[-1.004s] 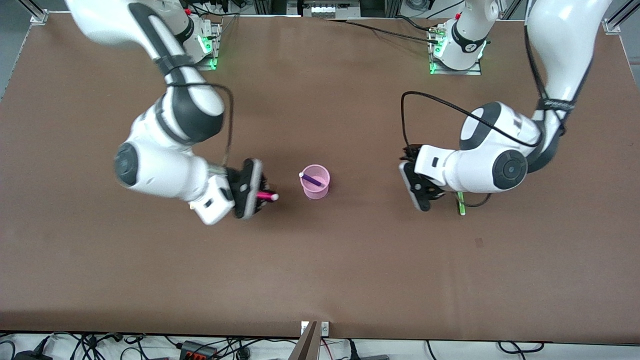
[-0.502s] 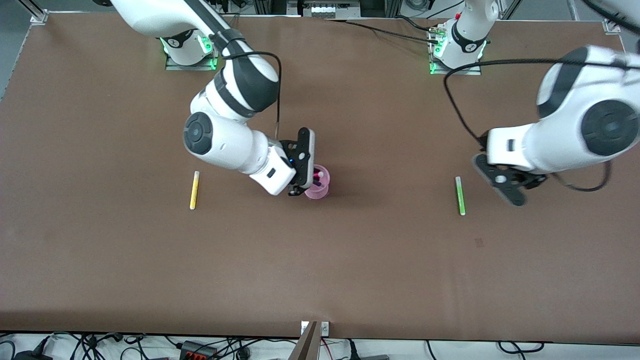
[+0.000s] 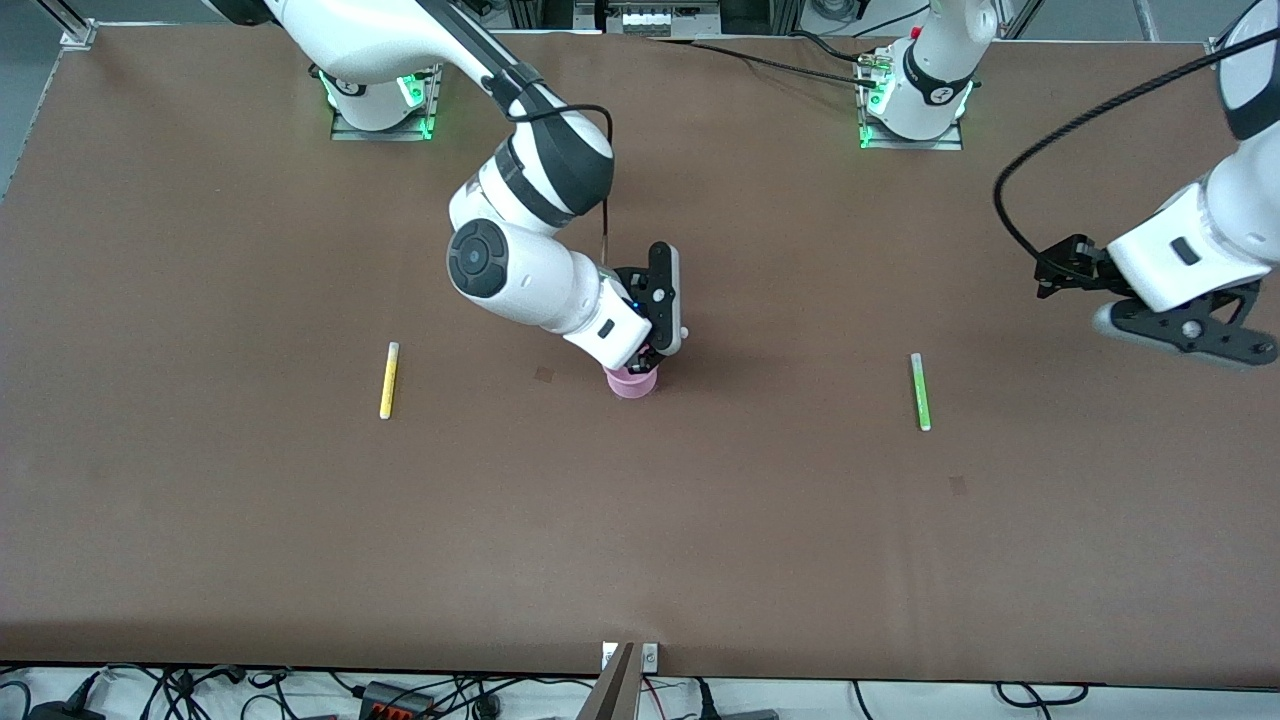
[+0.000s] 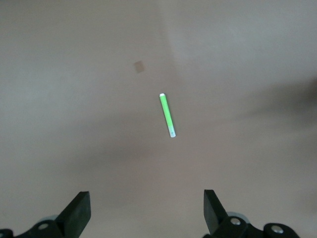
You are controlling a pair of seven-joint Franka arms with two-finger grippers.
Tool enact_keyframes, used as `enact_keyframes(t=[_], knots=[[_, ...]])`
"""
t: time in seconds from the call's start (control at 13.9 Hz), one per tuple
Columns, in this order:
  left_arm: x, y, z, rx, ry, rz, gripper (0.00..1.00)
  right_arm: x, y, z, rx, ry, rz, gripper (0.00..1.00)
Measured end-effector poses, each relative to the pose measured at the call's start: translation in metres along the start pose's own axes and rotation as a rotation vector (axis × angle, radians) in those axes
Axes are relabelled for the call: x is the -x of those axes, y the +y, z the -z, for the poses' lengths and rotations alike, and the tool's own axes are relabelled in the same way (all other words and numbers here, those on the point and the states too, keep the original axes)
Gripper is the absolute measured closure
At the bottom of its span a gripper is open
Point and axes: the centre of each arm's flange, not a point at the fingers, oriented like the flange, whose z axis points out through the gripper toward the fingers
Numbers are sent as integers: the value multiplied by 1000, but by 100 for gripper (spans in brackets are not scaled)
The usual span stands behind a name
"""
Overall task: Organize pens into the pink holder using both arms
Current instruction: 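Hold the magenta pen over the cup while the left gripper returns to rest, then lower the magenta pen into the pink cup with the right gripper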
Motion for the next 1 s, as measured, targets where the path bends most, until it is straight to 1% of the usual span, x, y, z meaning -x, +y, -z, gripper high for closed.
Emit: enact_keyframes(t=[0.14, 0.29, 0.36, 0.57, 1.0], knots=[[15, -11, 8, 1, 54, 80, 0, -2, -5, -20, -6, -3, 6, 82], [33, -11, 5, -8, 102, 106, 0, -1, -7, -29, -14, -10, 8, 82], [42, -10, 0, -10, 109, 116, 0, 0, -7, -30, -13, -14, 9, 82], [56, -11, -8, 27, 105, 135, 0, 4, -3, -28, -1, -30, 15, 82], [57, -9, -10, 31, 96, 135, 0, 8, -2, -34, -8, -36, 11, 82]])
